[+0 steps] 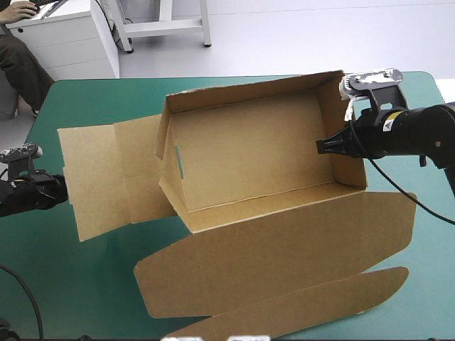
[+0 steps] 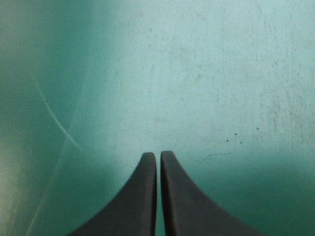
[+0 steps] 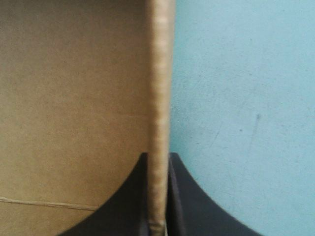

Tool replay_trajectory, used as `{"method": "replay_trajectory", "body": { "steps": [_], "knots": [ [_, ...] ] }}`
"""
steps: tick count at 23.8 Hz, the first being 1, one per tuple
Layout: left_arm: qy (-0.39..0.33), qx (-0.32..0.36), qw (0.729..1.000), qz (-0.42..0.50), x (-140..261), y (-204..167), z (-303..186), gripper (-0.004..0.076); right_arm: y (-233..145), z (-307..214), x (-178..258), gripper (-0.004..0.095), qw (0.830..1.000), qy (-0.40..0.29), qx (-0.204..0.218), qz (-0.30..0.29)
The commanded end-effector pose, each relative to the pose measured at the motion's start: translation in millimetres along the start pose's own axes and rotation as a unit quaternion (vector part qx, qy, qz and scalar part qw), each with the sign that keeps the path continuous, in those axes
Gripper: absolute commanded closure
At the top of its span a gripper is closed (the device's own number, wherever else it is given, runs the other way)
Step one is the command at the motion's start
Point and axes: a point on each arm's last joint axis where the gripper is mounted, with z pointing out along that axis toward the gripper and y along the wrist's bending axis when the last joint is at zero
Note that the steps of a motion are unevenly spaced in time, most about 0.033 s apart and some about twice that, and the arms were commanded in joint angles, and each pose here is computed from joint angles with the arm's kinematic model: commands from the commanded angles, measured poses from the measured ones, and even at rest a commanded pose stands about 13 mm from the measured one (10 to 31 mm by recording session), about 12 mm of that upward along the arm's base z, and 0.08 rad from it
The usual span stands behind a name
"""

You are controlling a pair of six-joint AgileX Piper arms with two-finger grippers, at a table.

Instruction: Fold the box

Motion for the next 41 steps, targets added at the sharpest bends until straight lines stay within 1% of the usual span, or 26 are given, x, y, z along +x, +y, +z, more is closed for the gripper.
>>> {"method": "replay_trajectory", "body": {
  "steps": [1, 2, 3, 4, 5, 6, 11, 15, 19, 23, 27, 28, 32, 35, 37, 38, 41],
  "knots": [
    [-0.037, 0.013, 0.999, 0.004, -9, -9, -11, 0.0592, 7, -19, -3, 0.0928, 0.999, -0.04, -0.032, 0.0],
    [-0.036, 0.016, 0.999, 0.014, -9, -11, -10, 0.0536, 7, -19, -3, 0.0928, 0.999, -0.04, -0.032, 0.0],
    [-0.032, 0.019, 0.999, 0.035, -8, -16, -8, 0.0363, 7, -19, -3, 0.0928, 0.999, -0.04, -0.032, -0.004],
    [-0.027, 0.021, 0.998, 0.046, -7, -19, -7, 0.0227, 7, -18, -4, 0.0928, 0.999, -0.039, -0.032, -0.008],
    [-0.024, 0.019, 0.998, 0.052, -7, -20, -6, 0.0153, 7, -18, -4, 0.0928, 0.999, -0.039, -0.032, -0.007],
    [-0.022, 0.023, 0.998, 0.059, -6, -24, -5, 0.0104, 7, -17, -4, 0.0926, 0.999, -0.037, -0.032, -0.007],
    [-0.004, 0.067, 0.993, 0.097, -1, -53, 3, 0.0106, 7, -11, -8, 0.0928, 0.998, -0.047, -0.037, -0.003],
    [0.019, 0.089, 0.988, 0.123, 5, -66, 5, 0.0106, 6, 0, -11, 0.0928, 0.999, -0.035, -0.038, 0.0],
    [0.027, 0.129, 0.985, 0.108, 7, -78, 4, 0.0106, 4, 17, -15, 0.0928, 0.999, -0.018, -0.036, 0.003],
    [0.022, 0.187, 0.979, 0.075, 4, -90, -2, 0.0106, 1, 30, -20, 0.0928, 0.999, -0.022, -0.027, 0.008],
    [0.012, 0.297, 0.954, 0.049, 2, -108, -10, 0.0106, -5, 41, -23, 0.0928, 1.0, -0.018, 0.0, 0.006],
    [0.011, 0.351, 0.936, 0.036, 1, -116, -14, 0.0106, -9, 46, -24, 0.0928, 1.0, -0.013, 0.015, 0.003],
    [0.018, 0.423, 0.906, 0.017, 0, -125, -21, 0.0106, -13, 54, -25, 0.0928, 0.999, -0.004, 0.033, 0.003],
    [0.022, 0.449, 0.893, 0.007, -1, -128, -23, 0.0106, -13, 59, -26, 0.0928, 0.999, -0.003, 0.033, 0.005],
    [0.017, 0.471, 0.882, -0.005, -3, -130, -26, 0.0111, -13, 59, -27, 0.0928, 0.999, -0.009, 0.033, 0.011],
    [0.017, 0.489, 0.872, -0.011, -3, -132, -30, 0.0122, -13, 59, -27, 0.0928, 0.999, -0.013, 0.033, 0.015],
    [0.013, 0.5, 0.866, -0.017, -4, -134, -32, 0.0134, -13, 59, -28, 0.0928, 0.999, -0.014, 0.033, 0.014]
  ]
}}
